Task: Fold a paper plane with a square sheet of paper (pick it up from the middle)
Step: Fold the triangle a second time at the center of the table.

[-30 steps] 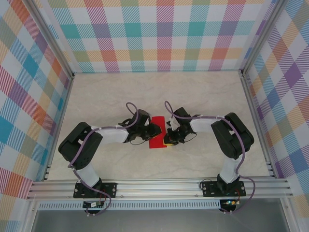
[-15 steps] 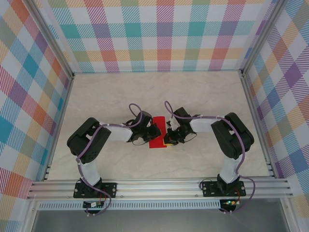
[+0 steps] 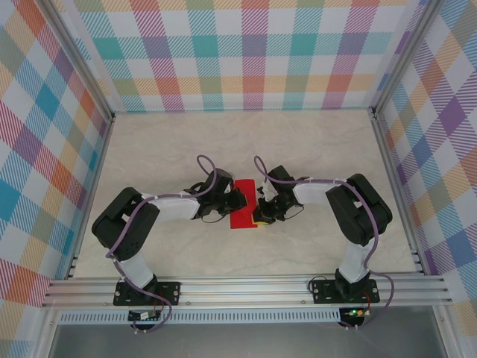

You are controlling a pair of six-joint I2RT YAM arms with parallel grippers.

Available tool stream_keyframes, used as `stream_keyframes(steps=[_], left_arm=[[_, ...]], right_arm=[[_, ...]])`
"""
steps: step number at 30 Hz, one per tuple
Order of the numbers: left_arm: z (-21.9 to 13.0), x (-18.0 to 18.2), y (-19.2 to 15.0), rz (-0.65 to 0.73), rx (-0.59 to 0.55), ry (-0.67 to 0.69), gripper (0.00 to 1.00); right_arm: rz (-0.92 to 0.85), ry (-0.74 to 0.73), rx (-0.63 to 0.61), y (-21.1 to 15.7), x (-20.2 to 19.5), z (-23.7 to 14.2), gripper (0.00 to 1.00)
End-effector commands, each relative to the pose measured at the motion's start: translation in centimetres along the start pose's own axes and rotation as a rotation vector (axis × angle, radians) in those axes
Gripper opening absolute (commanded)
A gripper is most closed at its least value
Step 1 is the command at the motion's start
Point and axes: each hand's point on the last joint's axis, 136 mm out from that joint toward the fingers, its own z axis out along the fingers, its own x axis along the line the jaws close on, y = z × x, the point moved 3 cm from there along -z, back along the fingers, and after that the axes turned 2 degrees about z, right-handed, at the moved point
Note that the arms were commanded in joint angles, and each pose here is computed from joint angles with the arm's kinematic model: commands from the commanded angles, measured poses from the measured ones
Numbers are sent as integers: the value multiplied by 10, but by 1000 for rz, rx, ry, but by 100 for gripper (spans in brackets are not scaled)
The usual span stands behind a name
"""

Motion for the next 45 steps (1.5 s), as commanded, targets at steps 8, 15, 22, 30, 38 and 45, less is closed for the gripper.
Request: stream_keyframes(steps=[8, 15, 22, 30, 38, 45], left_arm=[[13, 31, -6, 13, 3, 100, 6], [17, 47, -11, 4, 2, 128, 5], [7, 36, -1, 25, -21, 87, 7], [7, 34, 10, 59, -36, 97, 11], [5, 46, 10, 6, -60, 84, 11], [1, 50, 20, -13, -77, 92, 11]], right_arm=[[111, -174, 86, -25, -47, 18, 5], [115, -181, 90, -27, -48, 18, 5], [113, -180, 89, -27, -48, 18, 5], [115, -178, 91, -26, -48, 19, 5], [118, -178, 92, -27, -49, 20, 5], [118, -175, 97, -27, -50, 21, 5]])
